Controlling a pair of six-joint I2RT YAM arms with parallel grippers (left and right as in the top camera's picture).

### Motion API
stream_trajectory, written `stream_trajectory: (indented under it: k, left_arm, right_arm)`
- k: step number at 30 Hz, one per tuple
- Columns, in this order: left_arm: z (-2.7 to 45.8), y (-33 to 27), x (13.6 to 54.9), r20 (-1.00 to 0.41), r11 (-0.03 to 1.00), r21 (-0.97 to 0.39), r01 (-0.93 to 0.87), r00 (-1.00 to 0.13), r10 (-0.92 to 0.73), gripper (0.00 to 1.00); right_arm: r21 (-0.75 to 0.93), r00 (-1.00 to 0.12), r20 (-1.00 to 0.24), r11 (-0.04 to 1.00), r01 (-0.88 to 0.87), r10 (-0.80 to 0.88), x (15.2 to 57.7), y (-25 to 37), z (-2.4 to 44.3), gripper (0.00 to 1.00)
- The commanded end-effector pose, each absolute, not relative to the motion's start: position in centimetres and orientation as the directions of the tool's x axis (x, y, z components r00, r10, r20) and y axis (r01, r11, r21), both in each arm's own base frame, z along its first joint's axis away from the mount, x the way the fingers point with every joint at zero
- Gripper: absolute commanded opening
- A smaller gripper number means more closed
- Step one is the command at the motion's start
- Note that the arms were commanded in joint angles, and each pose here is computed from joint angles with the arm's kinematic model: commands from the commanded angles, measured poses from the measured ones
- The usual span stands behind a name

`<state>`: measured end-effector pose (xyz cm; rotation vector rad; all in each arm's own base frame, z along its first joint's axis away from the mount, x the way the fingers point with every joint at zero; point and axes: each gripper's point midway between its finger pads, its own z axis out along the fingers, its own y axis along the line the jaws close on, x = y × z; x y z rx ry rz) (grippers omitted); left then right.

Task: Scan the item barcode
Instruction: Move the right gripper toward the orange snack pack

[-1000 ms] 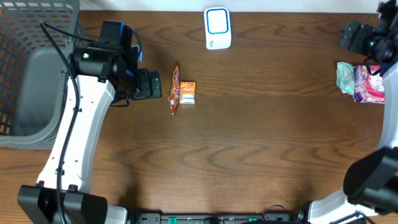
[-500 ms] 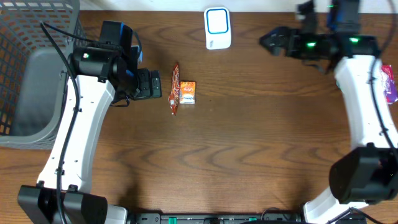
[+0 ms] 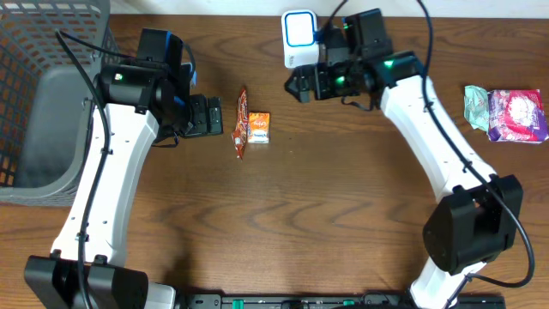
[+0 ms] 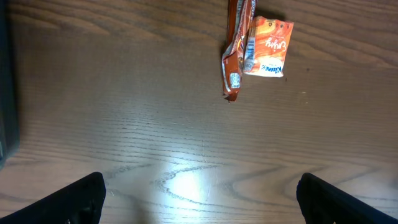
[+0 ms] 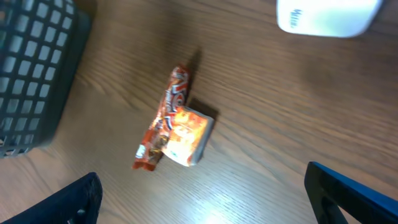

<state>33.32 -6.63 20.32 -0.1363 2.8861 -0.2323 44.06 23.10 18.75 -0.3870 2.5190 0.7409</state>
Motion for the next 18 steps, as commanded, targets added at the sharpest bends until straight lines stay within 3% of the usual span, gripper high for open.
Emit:
stream_trajectory:
  k: [1, 18]
  left_arm:
    - [20.1, -6.4, 33.3, -0.226, 0.984, -0.159, -0.082, -0.967, -0.117, 0.98]
    - [20.1, -6.4, 33.3, -0.226, 0.984, -0.159, -0.082, -0.967, -0.117, 0.98]
  right_arm:
    - [0.416, -0.842, -0.518, 0.815, -0.403, -0.152, 43.5, 24.2, 18.3, 0.99]
    - [0.405, -0.804, -0.559, 0.780, -0.478, -0.203, 42.5, 27.6, 18.9, 0.99]
